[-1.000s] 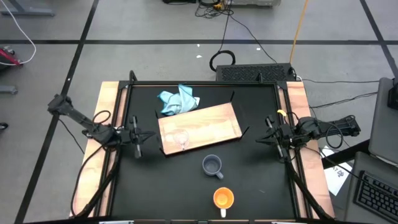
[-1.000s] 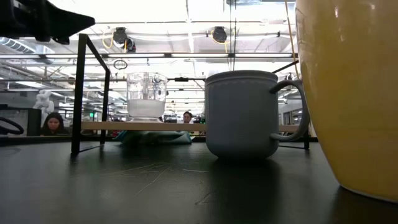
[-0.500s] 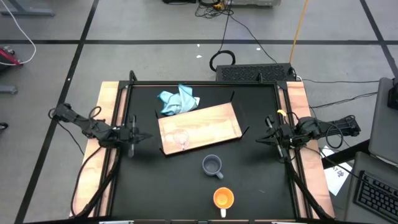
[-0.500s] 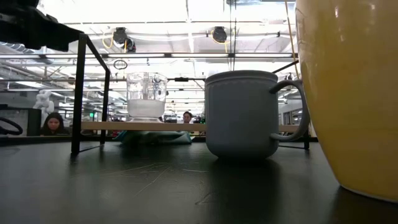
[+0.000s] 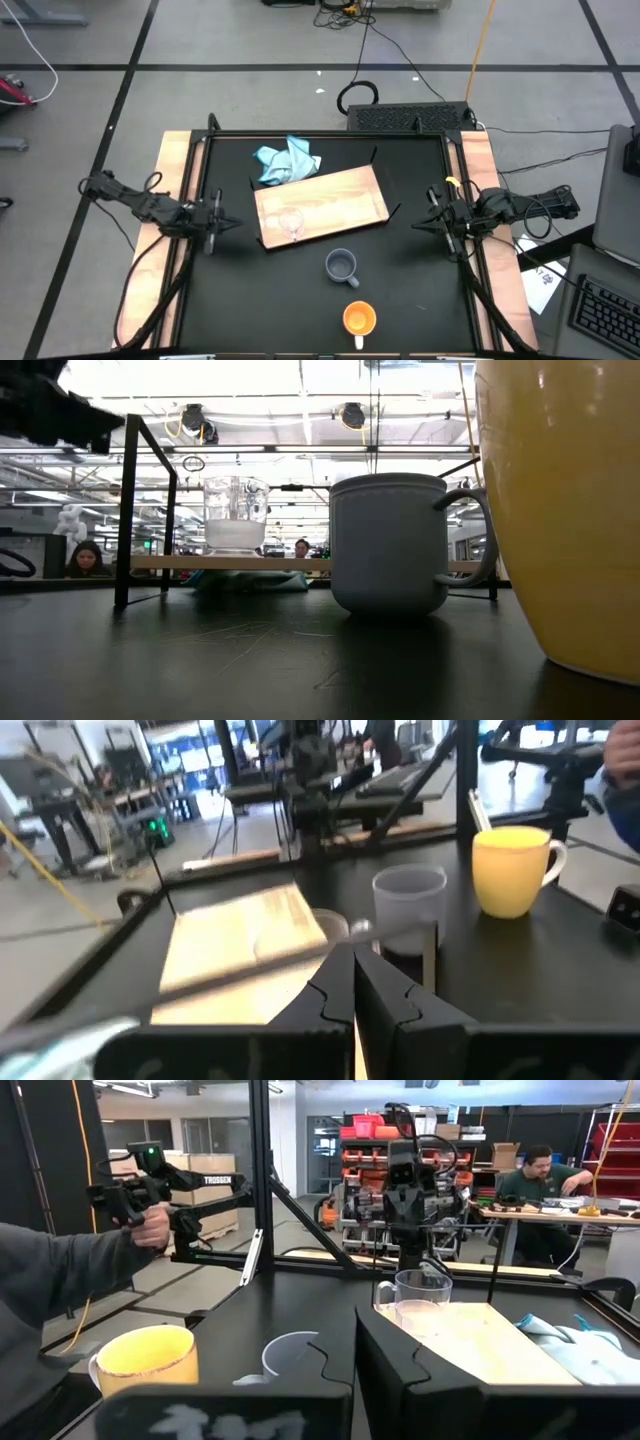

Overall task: Stack small to large cups/mugs on shelf
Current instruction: Put the gray mug on the shelf

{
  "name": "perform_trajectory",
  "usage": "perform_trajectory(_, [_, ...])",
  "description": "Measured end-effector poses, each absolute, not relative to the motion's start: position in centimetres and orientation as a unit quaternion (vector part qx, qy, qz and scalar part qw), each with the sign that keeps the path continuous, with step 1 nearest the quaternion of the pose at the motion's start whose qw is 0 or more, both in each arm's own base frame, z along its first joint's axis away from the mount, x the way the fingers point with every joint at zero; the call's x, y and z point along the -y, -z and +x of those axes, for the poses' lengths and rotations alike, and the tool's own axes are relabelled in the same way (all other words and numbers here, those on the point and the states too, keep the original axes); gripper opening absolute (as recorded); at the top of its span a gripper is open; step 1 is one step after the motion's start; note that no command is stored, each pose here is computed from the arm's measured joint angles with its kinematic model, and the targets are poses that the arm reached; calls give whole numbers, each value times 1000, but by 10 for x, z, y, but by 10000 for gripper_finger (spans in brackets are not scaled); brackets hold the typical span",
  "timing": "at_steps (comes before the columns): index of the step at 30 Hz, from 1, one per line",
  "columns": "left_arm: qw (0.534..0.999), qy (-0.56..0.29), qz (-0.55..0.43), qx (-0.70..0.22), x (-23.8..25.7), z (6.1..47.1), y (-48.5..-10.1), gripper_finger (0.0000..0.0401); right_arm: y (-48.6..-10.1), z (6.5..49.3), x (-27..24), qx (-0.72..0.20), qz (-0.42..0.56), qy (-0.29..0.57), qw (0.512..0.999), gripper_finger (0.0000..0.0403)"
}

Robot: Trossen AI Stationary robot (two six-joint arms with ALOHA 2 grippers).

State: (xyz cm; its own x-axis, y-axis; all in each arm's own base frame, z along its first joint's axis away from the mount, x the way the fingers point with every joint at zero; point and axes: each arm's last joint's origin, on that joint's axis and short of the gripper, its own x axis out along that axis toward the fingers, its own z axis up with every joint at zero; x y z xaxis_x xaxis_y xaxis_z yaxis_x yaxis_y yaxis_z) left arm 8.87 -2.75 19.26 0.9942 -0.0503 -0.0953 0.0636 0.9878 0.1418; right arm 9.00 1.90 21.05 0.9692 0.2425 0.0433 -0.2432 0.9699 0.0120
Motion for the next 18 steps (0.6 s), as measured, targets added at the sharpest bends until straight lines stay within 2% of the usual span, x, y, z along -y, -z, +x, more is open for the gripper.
perform_trajectory(9, [996, 32, 67, -44, 28, 96, -168, 0, -211, 90, -19, 21, 9, -122, 992, 0])
perform_trajectory(18, [996, 45, 67, -42, 27, 96, -168, 0, -211, 90, -19, 21, 9, -122, 992, 0])
